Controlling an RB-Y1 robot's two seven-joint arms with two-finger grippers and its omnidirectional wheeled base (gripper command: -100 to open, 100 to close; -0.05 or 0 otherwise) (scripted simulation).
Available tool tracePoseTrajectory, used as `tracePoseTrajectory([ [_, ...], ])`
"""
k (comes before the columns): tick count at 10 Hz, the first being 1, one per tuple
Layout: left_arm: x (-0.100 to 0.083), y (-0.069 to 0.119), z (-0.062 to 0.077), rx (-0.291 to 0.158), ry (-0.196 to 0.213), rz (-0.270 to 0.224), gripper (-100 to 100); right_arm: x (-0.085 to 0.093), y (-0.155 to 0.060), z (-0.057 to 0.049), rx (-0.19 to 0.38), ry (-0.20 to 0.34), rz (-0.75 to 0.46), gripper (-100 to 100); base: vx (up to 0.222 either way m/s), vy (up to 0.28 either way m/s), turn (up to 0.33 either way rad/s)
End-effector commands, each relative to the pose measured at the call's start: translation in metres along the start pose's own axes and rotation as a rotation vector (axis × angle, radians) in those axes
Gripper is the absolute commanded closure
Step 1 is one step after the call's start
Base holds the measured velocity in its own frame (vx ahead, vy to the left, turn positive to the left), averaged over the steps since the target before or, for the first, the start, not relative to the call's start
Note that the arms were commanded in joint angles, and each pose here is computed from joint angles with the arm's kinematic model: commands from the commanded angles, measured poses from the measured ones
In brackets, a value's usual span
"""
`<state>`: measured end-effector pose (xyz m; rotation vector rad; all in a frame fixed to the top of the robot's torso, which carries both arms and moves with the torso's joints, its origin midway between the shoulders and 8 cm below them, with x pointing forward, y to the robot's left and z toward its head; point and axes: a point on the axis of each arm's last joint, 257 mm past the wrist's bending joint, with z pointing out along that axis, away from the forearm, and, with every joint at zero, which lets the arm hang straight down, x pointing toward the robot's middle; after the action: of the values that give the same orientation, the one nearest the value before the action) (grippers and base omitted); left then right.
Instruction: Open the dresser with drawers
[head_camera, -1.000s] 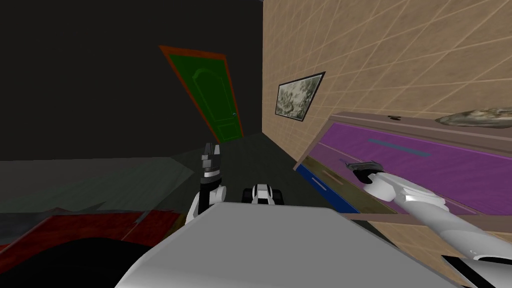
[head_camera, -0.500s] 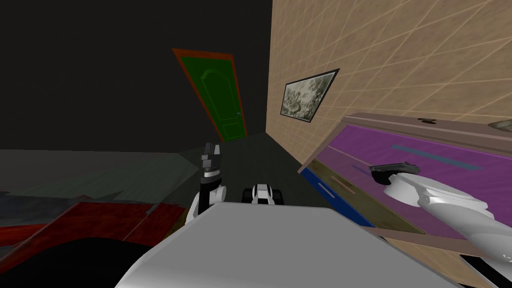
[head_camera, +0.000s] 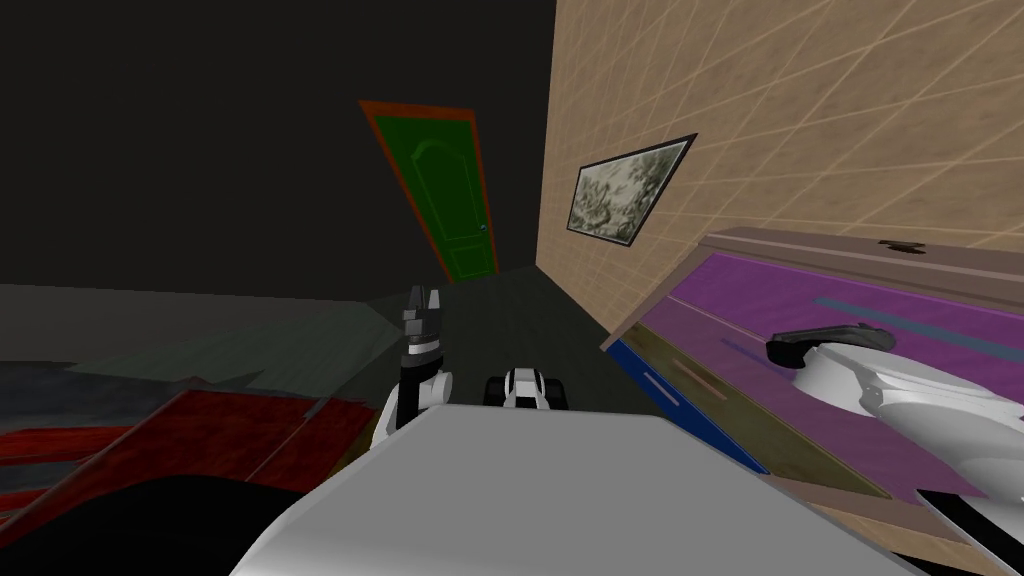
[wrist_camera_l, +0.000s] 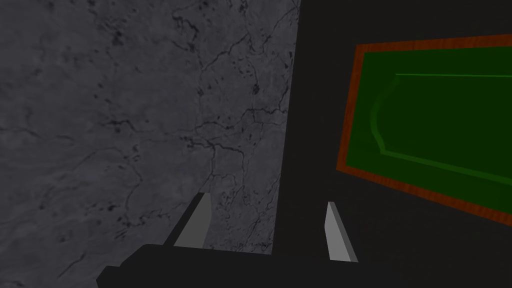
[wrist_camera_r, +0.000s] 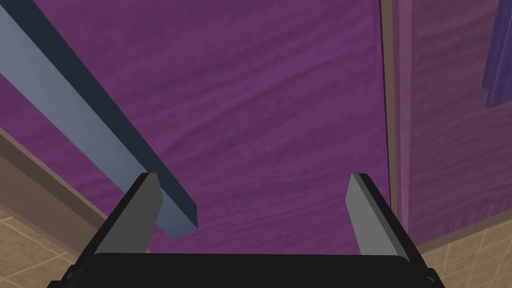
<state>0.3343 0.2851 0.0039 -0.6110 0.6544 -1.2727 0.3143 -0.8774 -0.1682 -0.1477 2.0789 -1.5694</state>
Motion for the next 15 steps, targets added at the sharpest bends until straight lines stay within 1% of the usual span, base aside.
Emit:
tracePoseTrajectory([
  [1, 0.000, 0.000, 0.000, 0.000, 0.000, 0.000, 0, 0.020, -0.042, 0.004, 0.076, 0.058, -0.065, -100, 0.036, 0.027, 0.131],
  [3, 0.000, 0.000, 0.000, 0.000, 0.000, 0.000, 0, 0.020, -0.042, 0.004, 0.076, 0.058, -0.065, -100, 0.018, 0.011, 0.028],
  [4, 0.000, 0.000, 0.000, 0.000, 0.000, 0.000, 0, 0.031, -0.070, 0.006, 0.121, 0.093, -0.103, -100, 0.014, 0.011, 0.097],
  [5, 0.000, 0.000, 0.000, 0.000, 0.000, 0.000, 0, 0.031, -0.070, 0.006, 0.121, 0.093, -0.103, -100, 0.018, 0.008, 0.076],
  [6, 0.000, 0.000, 0.000, 0.000, 0.000, 0.000, 0, 0.030, -0.066, 0.005, 0.117, 0.089, -0.099, -100, 0.008, 0.002, 0.009],
  [7, 0.000, 0.000, 0.000, 0.000, 0.000, 0.000, 0, 0.032, -0.070, 0.006, 0.118, 0.090, -0.100, -100, 0.032, -0.079, 0.001],
  [8, 0.000, 0.000, 0.000, 0.000, 0.000, 0.000, 0, 0.031, -0.068, 0.006, 0.118, 0.090, -0.100, -100, 0.020, -0.053, 0.007],
  [9, 0.000, 0.000, 0.000, 0.000, 0.000, 0.000, 0, 0.031, -0.068, 0.006, 0.118, 0.090, -0.100, 100, 0.003, -0.010, -0.002],
  [10, 0.000, 0.000, 0.000, 0.000, 0.000, 0.000, 0, 0.030, -0.071, 0.007, 0.120, 0.087, -0.100, 100, -0.026, 0.077, -0.027],
  [15, 0.000, 0.000, 0.000, 0.000, 0.000, 0.000, 0, 0.027, -0.078, 0.007, 0.124, 0.081, -0.102, 100, -0.057, 0.184, -0.013],
])
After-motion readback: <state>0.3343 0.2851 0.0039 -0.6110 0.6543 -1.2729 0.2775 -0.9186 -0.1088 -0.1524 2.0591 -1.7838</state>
